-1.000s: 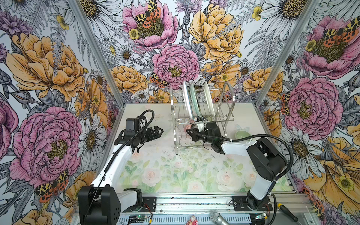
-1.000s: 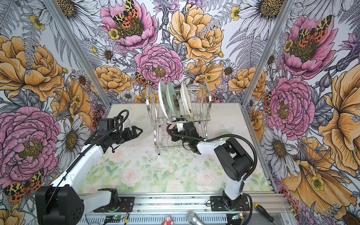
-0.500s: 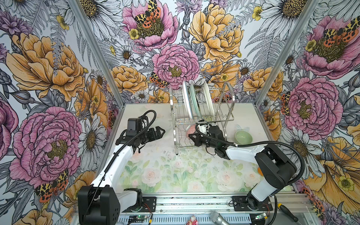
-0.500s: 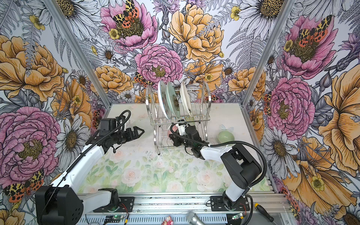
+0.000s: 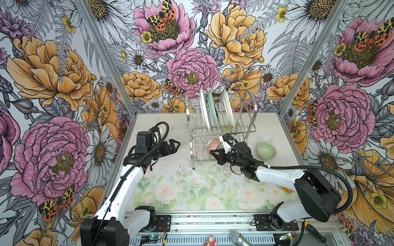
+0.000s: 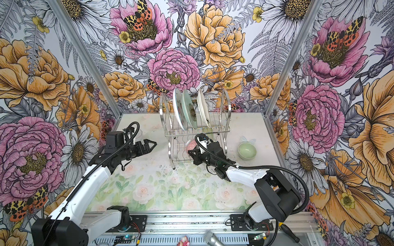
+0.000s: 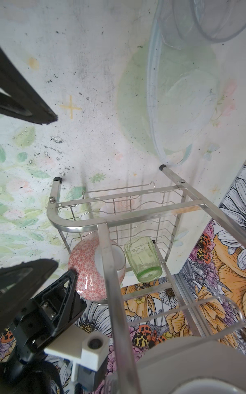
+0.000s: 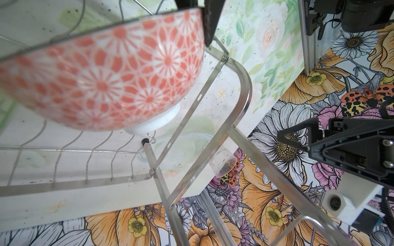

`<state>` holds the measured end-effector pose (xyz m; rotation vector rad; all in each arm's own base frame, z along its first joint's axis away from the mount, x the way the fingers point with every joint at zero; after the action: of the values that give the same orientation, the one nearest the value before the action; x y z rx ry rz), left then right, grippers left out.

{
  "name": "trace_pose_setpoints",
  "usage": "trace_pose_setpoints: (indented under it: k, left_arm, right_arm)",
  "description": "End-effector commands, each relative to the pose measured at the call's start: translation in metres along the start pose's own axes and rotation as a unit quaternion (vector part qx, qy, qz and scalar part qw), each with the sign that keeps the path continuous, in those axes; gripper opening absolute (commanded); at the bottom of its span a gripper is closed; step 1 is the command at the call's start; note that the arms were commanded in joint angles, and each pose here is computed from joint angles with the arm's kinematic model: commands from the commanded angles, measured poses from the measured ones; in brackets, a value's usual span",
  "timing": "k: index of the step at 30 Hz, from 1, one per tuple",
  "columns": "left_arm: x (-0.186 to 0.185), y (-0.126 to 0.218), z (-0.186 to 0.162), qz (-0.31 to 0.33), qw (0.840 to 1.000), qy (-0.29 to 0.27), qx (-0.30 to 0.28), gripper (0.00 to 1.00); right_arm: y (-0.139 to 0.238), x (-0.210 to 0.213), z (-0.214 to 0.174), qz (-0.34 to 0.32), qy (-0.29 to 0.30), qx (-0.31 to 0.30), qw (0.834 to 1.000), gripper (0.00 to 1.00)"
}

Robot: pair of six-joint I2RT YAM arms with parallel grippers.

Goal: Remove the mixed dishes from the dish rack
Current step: 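Pull the patterned bowl out of the rack toward the robot with the right gripper, then carry the patterned bowl with the right gripper toward the pale green bowl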

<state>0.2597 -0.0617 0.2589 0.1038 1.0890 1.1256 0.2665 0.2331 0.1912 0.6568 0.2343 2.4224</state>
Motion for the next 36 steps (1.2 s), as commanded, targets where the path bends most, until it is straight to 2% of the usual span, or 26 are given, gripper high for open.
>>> trace_pose_setpoints:
  k: [1,10,22,36]
  left_arm:
    - [-0.006,0.010,-0.001,-0.007,1.000,0.000,-0.026,0.99]
    - [-0.022,0.030,-0.016,-0.024,0.997,-0.032,-0.062,0.99]
    - [-0.027,0.047,-0.026,-0.044,0.995,-0.035,-0.088,0.99]
    - [-0.032,0.048,-0.021,-0.049,0.993,-0.067,-0.089,0.99]
  right_arm:
    - [0.011,0.010,0.014,0.007,0.026,-0.039,0.999,0.00]
    - [0.028,0.017,0.010,0.011,0.022,-0.037,0.999,0.00]
    - [0.048,0.015,0.003,-0.022,0.020,-0.046,0.999,0.00]
    - [0.096,0.001,0.004,-0.129,0.014,-0.086,0.988,0.00]
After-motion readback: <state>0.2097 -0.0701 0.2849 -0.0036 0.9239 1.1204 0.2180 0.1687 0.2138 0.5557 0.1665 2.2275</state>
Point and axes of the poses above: each gripper's point midway between its finger pads, its own y axis back along the fingers, its own x axis along the line the jaws close on, z = x × y, the point moved 8 cm from there along y, back along the fingers, and after that the axes turned 8 degrees about y, right-handed, at the moved point
